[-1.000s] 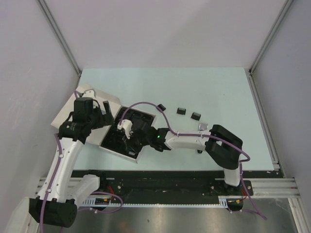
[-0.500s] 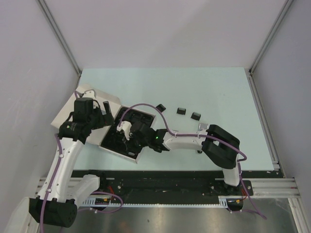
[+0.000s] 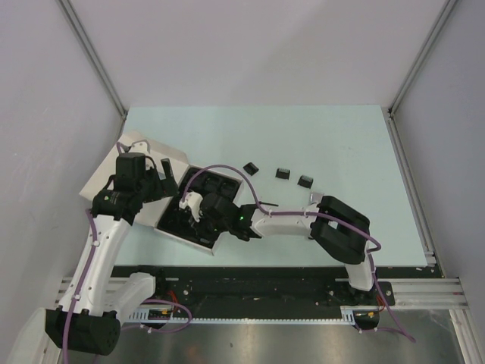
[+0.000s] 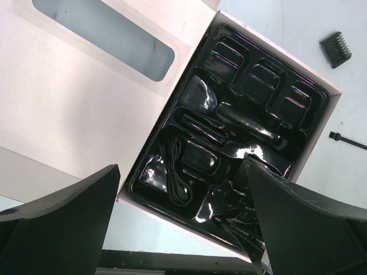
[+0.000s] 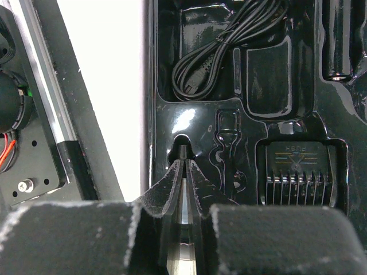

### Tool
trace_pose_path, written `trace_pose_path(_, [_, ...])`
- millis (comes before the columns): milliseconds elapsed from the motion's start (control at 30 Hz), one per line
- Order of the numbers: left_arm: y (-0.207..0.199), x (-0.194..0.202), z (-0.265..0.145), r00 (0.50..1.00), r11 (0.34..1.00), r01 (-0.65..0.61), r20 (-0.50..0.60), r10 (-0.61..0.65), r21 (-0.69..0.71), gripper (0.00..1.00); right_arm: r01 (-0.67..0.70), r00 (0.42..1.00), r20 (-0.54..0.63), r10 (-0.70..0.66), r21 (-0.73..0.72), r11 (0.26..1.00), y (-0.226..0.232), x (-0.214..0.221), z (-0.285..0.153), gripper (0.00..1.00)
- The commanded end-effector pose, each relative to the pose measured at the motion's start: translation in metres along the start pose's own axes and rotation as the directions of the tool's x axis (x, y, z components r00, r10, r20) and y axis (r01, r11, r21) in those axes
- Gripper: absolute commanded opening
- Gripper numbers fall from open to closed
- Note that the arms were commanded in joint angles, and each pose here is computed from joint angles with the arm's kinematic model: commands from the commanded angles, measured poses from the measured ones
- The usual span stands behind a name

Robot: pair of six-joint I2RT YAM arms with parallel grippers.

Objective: Sort the hair-cutting tools
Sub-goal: Place the haircut tool in the storage box.

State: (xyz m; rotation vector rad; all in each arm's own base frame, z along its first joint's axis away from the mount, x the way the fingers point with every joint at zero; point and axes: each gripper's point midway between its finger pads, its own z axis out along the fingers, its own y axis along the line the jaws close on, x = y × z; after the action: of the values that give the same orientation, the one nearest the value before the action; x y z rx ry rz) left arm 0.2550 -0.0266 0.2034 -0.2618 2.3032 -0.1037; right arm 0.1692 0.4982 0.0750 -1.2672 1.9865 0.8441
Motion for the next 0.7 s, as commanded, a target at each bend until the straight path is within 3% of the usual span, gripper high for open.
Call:
trace_pose_path(0, [0.0,-0.002,0.0,1.0,1.0,0.021,0.009,-0.021,0.007,1.0,0.023,1.0,-0.018,-0.023,0.02,1.0,0.001,0.002,0.001,0.1])
trace_pose_path(433, [-0.007,-0.019,-0.008,0.999,0.999,0.021,0.048,-0.022,0.034,1.0,-0.111,0.973,0.215,0.087,0.101,0.989,-0.027,-0.086,-0.069,0.28])
trace_pose_path(533, [-0.009,-0.02,-0.008,0.999,0.999,0.013,0.048,-0.015,0.047,1.0,-0.152,0.974,0.196,0.116,0.176,0.973,-0.058,-0.081,-0.084,0.34])
trace_pose_path(667, [-0.014,-0.019,-0.006,0.999,0.997,0.004,0.038,-0.006,0.075,1.0,-0.046,0.999,0.035,0.038,0.269,0.962,-0.098,-0.042,-0.096,0.41])
